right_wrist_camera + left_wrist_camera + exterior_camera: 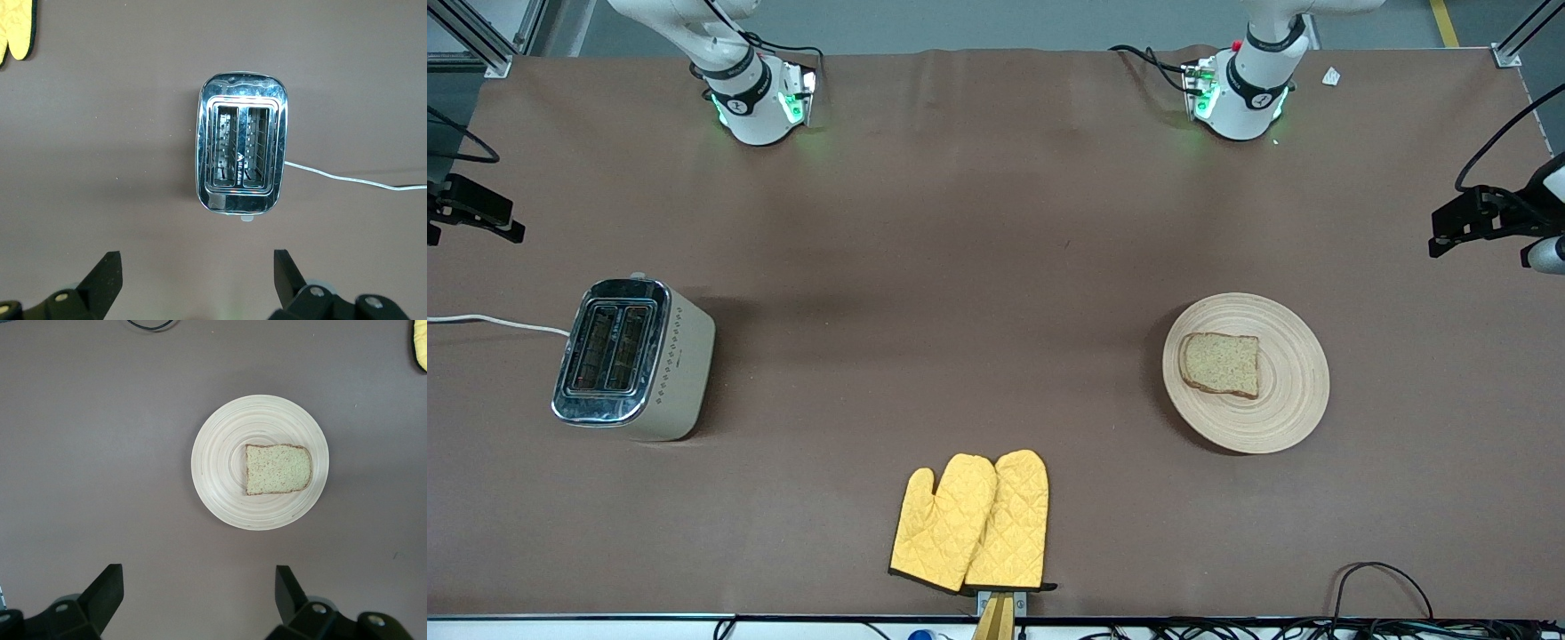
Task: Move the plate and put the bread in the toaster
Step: 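Move the left gripper in toward the wooden plate, then lower the left gripper onto the rim of the wooden plate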
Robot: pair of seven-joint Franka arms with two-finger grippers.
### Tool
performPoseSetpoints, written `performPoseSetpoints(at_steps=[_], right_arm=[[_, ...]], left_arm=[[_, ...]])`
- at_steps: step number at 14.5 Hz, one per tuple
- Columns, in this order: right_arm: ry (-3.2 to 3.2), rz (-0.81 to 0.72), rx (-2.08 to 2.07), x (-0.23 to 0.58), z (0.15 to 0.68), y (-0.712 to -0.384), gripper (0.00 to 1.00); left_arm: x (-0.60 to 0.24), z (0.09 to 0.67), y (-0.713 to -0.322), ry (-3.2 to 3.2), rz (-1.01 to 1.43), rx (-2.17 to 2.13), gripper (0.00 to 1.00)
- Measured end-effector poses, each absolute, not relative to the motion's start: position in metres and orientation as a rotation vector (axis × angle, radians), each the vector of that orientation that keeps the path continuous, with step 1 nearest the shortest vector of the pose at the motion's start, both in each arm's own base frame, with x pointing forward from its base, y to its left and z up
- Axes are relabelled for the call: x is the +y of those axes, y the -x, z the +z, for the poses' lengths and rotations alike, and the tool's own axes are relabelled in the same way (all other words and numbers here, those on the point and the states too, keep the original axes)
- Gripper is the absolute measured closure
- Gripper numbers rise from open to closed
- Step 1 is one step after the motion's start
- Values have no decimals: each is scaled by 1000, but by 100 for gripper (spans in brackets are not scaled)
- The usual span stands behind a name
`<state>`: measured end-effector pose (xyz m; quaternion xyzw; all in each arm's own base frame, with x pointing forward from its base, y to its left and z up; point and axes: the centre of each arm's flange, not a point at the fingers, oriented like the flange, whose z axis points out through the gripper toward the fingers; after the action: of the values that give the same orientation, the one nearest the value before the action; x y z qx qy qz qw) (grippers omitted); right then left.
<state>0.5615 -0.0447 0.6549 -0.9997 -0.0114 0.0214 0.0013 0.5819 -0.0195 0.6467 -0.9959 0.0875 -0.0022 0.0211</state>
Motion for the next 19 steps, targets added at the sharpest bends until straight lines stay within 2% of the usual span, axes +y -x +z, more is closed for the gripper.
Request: performPoseSetpoints(at_steps=[7, 11, 15, 19], right_arm=[[3138, 67, -36, -45, 655, -562, 0], [3138, 67, -36, -45, 655, -562, 0], [3138, 67, -36, -45, 654, -562, 0], [3138, 67, -35, -45, 654, -562, 0]], left_arm=[[-19, 646, -581, 3088, 3, 270, 0], [-8, 609, -585, 3184, 164, 226, 0], [83, 509, -612, 3494, 361, 83, 0], [155, 345, -636, 3765, 477, 157, 0]])
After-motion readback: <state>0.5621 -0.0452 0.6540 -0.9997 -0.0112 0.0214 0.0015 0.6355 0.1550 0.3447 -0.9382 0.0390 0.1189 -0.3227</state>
